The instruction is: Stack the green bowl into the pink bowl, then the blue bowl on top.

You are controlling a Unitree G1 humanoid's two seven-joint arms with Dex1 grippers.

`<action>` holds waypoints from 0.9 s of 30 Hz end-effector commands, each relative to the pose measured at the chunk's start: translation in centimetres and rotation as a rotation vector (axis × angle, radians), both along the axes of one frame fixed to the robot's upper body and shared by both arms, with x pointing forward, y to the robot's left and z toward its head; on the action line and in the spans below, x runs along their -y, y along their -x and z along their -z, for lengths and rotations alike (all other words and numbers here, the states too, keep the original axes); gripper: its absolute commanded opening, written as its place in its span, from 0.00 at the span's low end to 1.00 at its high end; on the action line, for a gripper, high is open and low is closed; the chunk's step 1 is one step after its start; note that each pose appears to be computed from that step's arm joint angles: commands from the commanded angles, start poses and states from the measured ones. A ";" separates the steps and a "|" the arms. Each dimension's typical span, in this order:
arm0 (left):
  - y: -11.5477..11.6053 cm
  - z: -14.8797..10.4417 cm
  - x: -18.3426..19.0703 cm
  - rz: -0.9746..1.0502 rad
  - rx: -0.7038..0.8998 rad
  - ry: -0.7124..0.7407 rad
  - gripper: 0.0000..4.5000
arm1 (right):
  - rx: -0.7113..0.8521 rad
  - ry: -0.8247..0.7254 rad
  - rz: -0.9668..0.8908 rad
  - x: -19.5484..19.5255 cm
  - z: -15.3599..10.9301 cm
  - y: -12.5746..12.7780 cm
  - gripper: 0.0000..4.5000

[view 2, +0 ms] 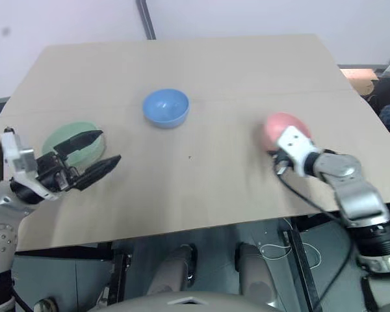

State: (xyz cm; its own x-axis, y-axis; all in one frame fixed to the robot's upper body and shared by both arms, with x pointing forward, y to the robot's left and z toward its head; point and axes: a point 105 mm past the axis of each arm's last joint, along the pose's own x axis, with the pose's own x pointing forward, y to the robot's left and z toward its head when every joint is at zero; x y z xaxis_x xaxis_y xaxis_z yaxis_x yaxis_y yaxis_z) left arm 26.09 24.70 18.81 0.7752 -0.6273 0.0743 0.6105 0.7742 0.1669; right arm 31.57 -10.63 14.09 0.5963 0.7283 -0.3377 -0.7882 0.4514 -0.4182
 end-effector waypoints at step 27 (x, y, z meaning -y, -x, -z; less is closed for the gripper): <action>-0.5 1.3 -6.1 -0.630 -0.177 -0.660 1.00 | 0.033 -0.297 -0.386 -8.5 -6.8 2.7 0.99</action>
